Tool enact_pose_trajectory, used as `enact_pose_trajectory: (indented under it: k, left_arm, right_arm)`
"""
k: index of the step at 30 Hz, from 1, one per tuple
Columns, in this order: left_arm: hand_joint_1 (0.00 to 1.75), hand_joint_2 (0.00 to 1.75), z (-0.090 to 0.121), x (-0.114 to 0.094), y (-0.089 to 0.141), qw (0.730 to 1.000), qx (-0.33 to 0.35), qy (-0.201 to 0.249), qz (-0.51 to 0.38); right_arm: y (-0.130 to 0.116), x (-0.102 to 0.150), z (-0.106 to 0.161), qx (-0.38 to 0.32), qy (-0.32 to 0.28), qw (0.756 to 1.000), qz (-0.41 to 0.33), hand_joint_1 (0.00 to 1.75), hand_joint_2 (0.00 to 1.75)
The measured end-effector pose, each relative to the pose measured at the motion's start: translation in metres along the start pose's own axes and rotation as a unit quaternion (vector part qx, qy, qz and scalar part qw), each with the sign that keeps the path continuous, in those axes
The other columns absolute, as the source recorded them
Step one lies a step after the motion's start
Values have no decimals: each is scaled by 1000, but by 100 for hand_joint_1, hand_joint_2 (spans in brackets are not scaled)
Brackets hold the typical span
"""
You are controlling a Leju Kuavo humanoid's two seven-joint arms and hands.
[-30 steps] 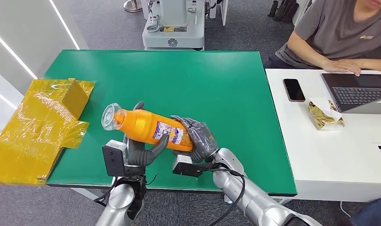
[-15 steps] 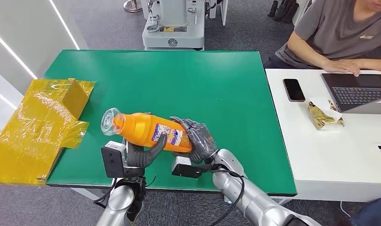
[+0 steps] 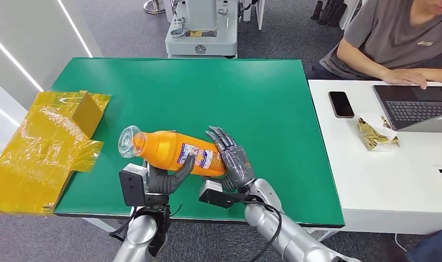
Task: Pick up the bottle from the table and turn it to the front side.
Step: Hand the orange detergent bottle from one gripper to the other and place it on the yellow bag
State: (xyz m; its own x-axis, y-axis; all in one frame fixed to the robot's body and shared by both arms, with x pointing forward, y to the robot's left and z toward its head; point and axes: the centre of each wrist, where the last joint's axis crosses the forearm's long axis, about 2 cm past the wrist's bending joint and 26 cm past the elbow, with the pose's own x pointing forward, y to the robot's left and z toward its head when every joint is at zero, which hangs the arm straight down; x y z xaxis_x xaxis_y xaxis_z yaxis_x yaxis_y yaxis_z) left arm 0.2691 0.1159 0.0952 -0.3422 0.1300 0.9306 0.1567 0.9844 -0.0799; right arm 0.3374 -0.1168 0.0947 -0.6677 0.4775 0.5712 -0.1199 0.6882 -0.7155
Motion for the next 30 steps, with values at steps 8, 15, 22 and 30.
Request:
enact_pose_trajectory:
  k: [8, 15, 22, 30]
  left_arm:
    - [175, 175, -1, 1, -1, 1000, 15, -2, -6]
    - [175, 175, 8, -1, 0, 1000, 20, 7, -9]
    - [175, 175, 12, -3, 1, 999, 22, 10, -21]
    - [175, 175, 5, 0, 8, 998, 28, -2, -48]
  right_arm:
    - [12, 38, 9, -76, 22, 991, -104, 0, 175]
    - [12, 66, 13, -112, 12, 972, -205, 0, 175]
    - [9, 90, 20, -179, -17, 951, -253, 0, 175]
    - [-2, 107, 18, -240, -58, 940, -236, 0, 175]
